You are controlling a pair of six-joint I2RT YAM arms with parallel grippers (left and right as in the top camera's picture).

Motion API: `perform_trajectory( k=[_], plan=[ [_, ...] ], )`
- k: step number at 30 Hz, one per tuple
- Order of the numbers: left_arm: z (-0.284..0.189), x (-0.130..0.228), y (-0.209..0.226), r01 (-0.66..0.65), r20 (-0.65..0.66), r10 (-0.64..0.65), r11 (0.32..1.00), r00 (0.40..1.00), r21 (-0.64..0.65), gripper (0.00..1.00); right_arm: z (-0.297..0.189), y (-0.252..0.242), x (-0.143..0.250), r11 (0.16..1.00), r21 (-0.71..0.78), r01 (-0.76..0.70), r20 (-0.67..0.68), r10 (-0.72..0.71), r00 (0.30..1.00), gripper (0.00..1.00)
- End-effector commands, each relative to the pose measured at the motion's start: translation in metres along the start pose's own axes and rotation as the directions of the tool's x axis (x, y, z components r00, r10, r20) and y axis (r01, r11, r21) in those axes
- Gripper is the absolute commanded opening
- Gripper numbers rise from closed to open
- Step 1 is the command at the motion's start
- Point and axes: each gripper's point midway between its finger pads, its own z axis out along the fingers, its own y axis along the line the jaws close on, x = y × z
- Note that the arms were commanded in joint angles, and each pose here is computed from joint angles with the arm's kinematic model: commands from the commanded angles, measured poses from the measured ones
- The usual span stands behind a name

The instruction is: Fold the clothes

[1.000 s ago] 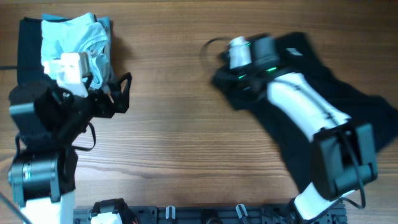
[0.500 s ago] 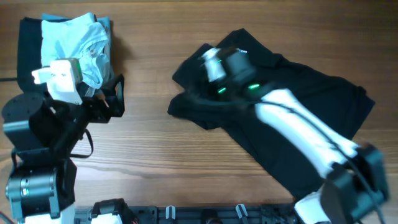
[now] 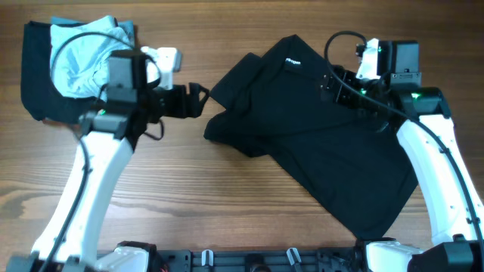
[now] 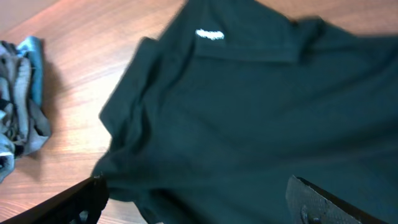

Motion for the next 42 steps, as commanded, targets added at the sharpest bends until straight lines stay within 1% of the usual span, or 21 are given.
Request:
perform_trajectory(
  k=[1,5,6,8,10,11,12,14,15,17,19,21,23,27,29,31,33,35,37,39,42],
  plan=[
    [0.036,0.013,-0.005,-0.007,-0.084,0.010,0.999,0.996,0.033,0.85,-0.003,-0.003,0.001,1.000,-0.002,-0.017,-0.008,0.017,1.000,0.97],
    [0.077,0.035,0.007,0.008,-0.181,-0.006,1.000,0.984,0.014,0.85,-0.002,-0.005,0.004,1.000,0.011,-0.022,-0.019,0.022,1.000,0.96],
    [0.089,0.036,0.009,0.001,-0.186,0.002,1.000,0.983,0.017,0.82,-0.002,-0.006,0.005,1.000,0.012,-0.022,-0.021,0.023,1.000,0.97],
    [0.121,0.034,0.016,-0.037,-0.164,0.042,0.999,0.985,0.032,0.66,0.000,-0.007,0.008,1.000,0.015,-0.025,-0.030,0.026,0.999,0.96],
    [0.141,0.032,0.021,-0.042,-0.141,0.047,0.998,0.989,0.037,0.43,0.001,-0.009,0.011,0.999,0.019,-0.028,-0.040,0.029,0.999,0.97],
    [0.150,0.032,0.023,-0.043,-0.136,0.047,0.998,0.990,0.038,0.36,0.001,-0.009,0.012,0.999,0.021,-0.030,-0.046,0.031,0.998,0.97],
    [0.157,0.033,0.025,-0.046,-0.132,0.051,0.998,0.990,0.040,0.34,0.000,-0.010,0.014,0.999,0.024,-0.032,-0.053,0.033,0.998,0.97],
    [0.168,0.035,0.029,-0.041,-0.127,0.045,0.998,0.991,0.040,0.35,0.000,-0.010,0.016,0.999,0.028,-0.035,-0.063,0.036,0.997,0.97],
    [0.174,0.036,0.032,-0.034,-0.125,0.038,0.999,0.991,0.037,0.38,0.000,-0.011,0.018,0.999,0.030,-0.036,-0.069,0.038,0.997,0.97],
    [0.184,0.039,0.038,-0.031,-0.121,0.033,0.999,0.992,0.020,0.56,0.000,-0.011,0.019,0.999,0.032,-0.038,-0.075,0.041,0.996,0.97],
    [0.190,0.041,0.043,-0.032,-0.119,0.033,0.999,0.992,0.008,0.69,0.000,-0.011,0.020,0.999,0.032,-0.038,-0.075,0.041,0.996,0.97],
    [0.196,0.043,0.046,-0.032,-0.119,0.033,0.999,0.992,0.008,0.75,0.000,-0.011,0.019,0.999,0.032,-0.038,-0.075,0.041,0.996,0.97],
    [0.201,0.047,0.049,-0.031,-0.124,0.031,1.000,0.992,0.001,0.74,0.000,-0.011,0.020,0.999,0.033,-0.039,-0.076,0.041,0.996,0.97],
    [0.210,0.061,0.059,-0.021,-0.162,0.016,0.999,0.987,-0.028,0.63,0.000,-0.011,0.020,0.999,0.032,-0.039,-0.075,0.041,0.996,0.97],
    [0.215,0.070,0.062,-0.013,-0.184,0.008,0.999,0.983,-0.029,0.44,0.000,-0.011,0.020,0.999,0.032,-0.038,-0.075,0.040,0.996,0.97],
    [0.219,0.077,0.065,-0.008,-0.200,0.001,0.999,0.980,-0.033,0.20,0.000,-0.011,0.020,0.999,0.032,-0.039,-0.076,0.042,0.996,0.97],
    [0.221,0.079,0.076,-0.002,-0.204,-0.013,0.997,0.979,-0.074,0.04,0.000,-0.012,0.021,0.999,0.034,-0.040,-0.081,0.043,0.996,0.97],
    [0.215,0.077,0.107,0.064,-0.173,-0.107,0.969,0.979,-0.237,0.04,0.000,-0.014,0.022,0.998,0.045,-0.042,-0.084,0.045,0.995,0.97],
    [0.200,0.075,0.144,0.138,-0.118,-0.202,0.904,0.972,-0.404,0.04,-0.001,-0.018,0.024,0.997,0.066,-0.043,-0.087,0.048,0.995,0.98],
    [0.182,0.076,0.176,0.187,-0.077,-0.264,0.833,0.961,-0.521,0.04,-0.001,-0.023,0.026,0.994,0.099,-0.044,-0.093,0.053,0.994,0.98],
    [0.159,0.082,0.210,0.217,-0.061,-0.317,0.763,0.946,-0.609,0.04,0.000,-0.035,0.033,0.987,0.154,-0.045,-0.107,0.062,0.992,0.98]
  ],
)
